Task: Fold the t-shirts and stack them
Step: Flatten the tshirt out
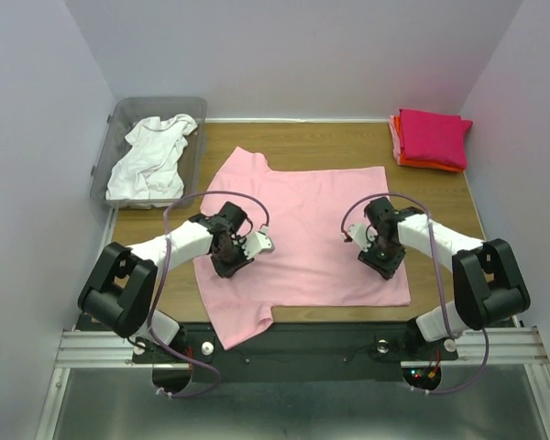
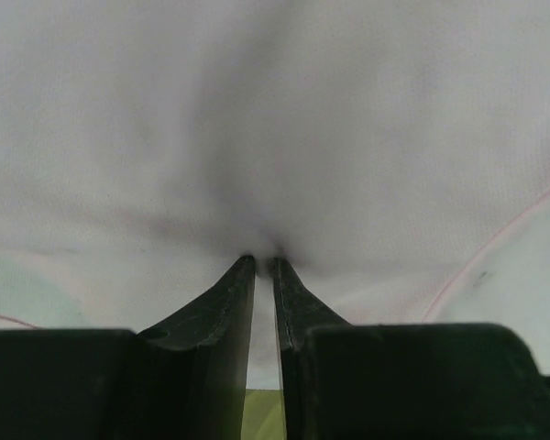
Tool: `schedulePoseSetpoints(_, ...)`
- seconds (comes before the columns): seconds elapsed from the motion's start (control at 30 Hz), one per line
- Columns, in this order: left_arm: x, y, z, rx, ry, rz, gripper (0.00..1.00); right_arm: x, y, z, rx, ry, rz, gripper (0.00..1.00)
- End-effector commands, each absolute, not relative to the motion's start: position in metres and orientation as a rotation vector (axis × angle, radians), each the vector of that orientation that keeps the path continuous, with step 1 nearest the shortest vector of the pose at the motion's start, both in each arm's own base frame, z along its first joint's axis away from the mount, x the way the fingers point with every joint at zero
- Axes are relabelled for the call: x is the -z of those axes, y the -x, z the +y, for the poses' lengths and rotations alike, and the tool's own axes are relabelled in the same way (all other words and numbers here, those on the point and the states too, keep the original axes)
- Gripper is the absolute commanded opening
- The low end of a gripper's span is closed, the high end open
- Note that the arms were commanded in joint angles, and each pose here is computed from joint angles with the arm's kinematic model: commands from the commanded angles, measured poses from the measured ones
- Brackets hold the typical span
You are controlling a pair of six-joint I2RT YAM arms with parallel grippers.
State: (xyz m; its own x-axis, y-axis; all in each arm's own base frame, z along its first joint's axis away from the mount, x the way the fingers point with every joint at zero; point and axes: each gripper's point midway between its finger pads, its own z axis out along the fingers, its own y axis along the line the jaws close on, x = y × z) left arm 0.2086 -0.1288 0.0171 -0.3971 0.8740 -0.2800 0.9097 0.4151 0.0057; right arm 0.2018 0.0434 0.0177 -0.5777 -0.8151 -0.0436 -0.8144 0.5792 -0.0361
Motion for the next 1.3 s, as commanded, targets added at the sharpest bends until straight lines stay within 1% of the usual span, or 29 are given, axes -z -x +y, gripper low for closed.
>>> schedulePoseSetpoints(0.0,-0.039,-0.177,-0.144,0.445,-1.707,2.385,0.27,-0.037,-0.205,0.047,-0.013,1.455,2.670,0.47)
schedulePoseSetpoints(0.07,-0.053,-0.178,-0.151,0.489,-1.714,2.351,0.30,-0.052,-0.217,0.056,-0.047,1.418,2.609,0.53)
schedulePoseSetpoints(0.1,-0.067,-0.194,-0.157,0.468,-1.690,2.310,0.32,-0.069,-0.234,0.061,-0.048,1.369,2.557,0.57)
schedulePoseSetpoints(0.13,-0.073,-0.204,-0.158,0.454,-1.669,2.305,0.32,-0.080,-0.245,0.064,-0.057,1.322,2.529,0.69)
schedulePoseSetpoints(0.17,-0.081,-0.216,-0.160,0.452,-1.637,2.292,0.33,-0.088,-0.254,0.069,-0.093,1.287,2.507,0.72)
schedulePoseSetpoints(0.2,-0.096,-0.244,-0.158,0.441,-1.557,2.285,0.36,-0.103,-0.283,0.065,-0.087,1.176,2.489,0.73)
schedulePoseSetpoints(0.23,-0.104,-0.258,-0.157,0.450,-1.514,2.280,0.39,-0.109,-0.298,0.062,-0.100,1.117,2.483,0.73)
schedulePoseSetpoints(0.27,-0.129,-0.288,-0.155,0.452,-1.420,2.241,0.43,-0.130,-0.328,0.052,-0.114,1.005,2.439,0.73)
schedulePoseSetpoints(0.33,-0.138,-0.318,-0.154,0.452,-1.336,2.247,0.47,-0.129,-0.357,0.046,-0.177,0.898,2.455,0.72)
schedulePoseSetpoints(0.37,-0.159,-0.339,-0.156,0.442,-1.290,2.194,0.48,-0.135,-0.375,0.042,-0.168,0.848,2.428,0.70)
schedulePoseSetpoints(0.4,-0.167,-0.352,-0.156,0.430,-1.257,2.175,0.53,-0.137,-0.388,0.034,-0.164,0.788,2.429,0.68)
schedulePoseSetpoints(0.43,-0.171,-0.371,-0.153,0.412,-1.182,2.171,0.53,-0.151,-0.408,0.034,-0.161,0.728,2.398,0.63)
schedulePoseSetpoints(0.47,-0.177,-0.384,-0.151,0.376,-1.144,2.162,0.53,-0.140,-0.420,0.032,-0.165,0.696,2.421,0.61)
schedulePoseSetpoints(0.53,-0.192,-0.418,-0.148,0.332,-1.031,2.119,0.53,-0.149,-0.453,0.030,-0.141,0.604,2.374,0.55)
schedulePoseSetpoints(0.6,-0.204,-0.440,-0.144,0.299,-0.954,2.094,0.53,-0.135,-0.480,0.026,-0.113,0.537,2.376,0.52)
schedulePoseSetpoints(0.63,-0.200,-0.453,-0.142,0.292,-0.920,2.091,0.53,-0.133,-0.488,0.026,-0.118,0.496,2.379,0.52)
schedulePoseSetpoints(0.67,-0.207,-0.464,-0.139,0.277,-0.869,2.091,0.53,-0.125,-0.504,0.012,-0.095,0.445,2.387,0.52)
schedulePoseSetpoints(0.7,-0.205,-0.472,-0.137,0.268,-0.844,2.099,0.53,-0.133,-0.510,0.010,-0.090,0.427,2.363,0.52)
schedulePoseSetpoints(0.73,-0.204,-0.479,-0.135,0.260,-0.823,2.104,0.53,-0.117,-0.517,0.010,-0.102,0.412,2.391,0.52)
schedulePoseSetpoints(0.77,-0.191,-0.487,-0.133,0.257,-0.806,2.135,0.53,-0.114,-0.523,0.009,-0.099,0.401,2.392,0.52)
schedulePoseSetpoints(0.8,-0.194,-0.497,-0.126,0.229,-0.762,2.140,0.53,-0.108,-0.535,0.007,-0.094,0.384,2.386,0.52)
schedulePoseSetpoints(0.83,-0.181,-0.505,-0.124,0.221,-0.749,2.168,0.52,-0.105,-0.540,0.006,-0.095,0.376,2.386,0.53)
schedulePoseSetpoints(0.87,-0.181,-0.514,-0.118,0.192,-0.721,2.173,0.52,-0.104,-0.546,0.004,-0.089,0.369,2.377,0.54)
schedulePoseSetpoints(0.9,-0.169,-0.520,-0.115,0.185,-0.708,2.198,0.52,-0.099,-0.553,0.004,-0.095,0.362,2.376,0.56)
schedulePoseSetpoints(0.93,-0.174,-0.523,-0.114,0.174,-0.698,2.191,0.52,-0.104,-0.557,0.003,-0.092,0.360,2.360,0.56)
schedulePoseSetpoints(1.1,-0.149,-0.553,-0.112,0.161,-0.670,2.201,0.51,-0.088,-0.574,0.003,-0.092,0.348,2.361,0.58)
schedulePoseSetpoints(1.17,-0.152,-0.565,-0.113,0.158,-0.656,2.181,0.51,-0.085,-0.578,0.002,-0.087,0.342,2.358,0.58)
schedulePoseSetpoints(1.23,-0.137,-0.575,-0.114,0.156,-0.650,2.193,0.51,-0.086,-0.582,0.001,-0.085,0.334,2.350,0.58)
schedulePoseSetpoints(1.27,-0.143,-0.582,-0.115,0.152,-0.645,2.174,0.51,-0.081,-0.584,0.000,-0.085,0.330,2.355,0.58)
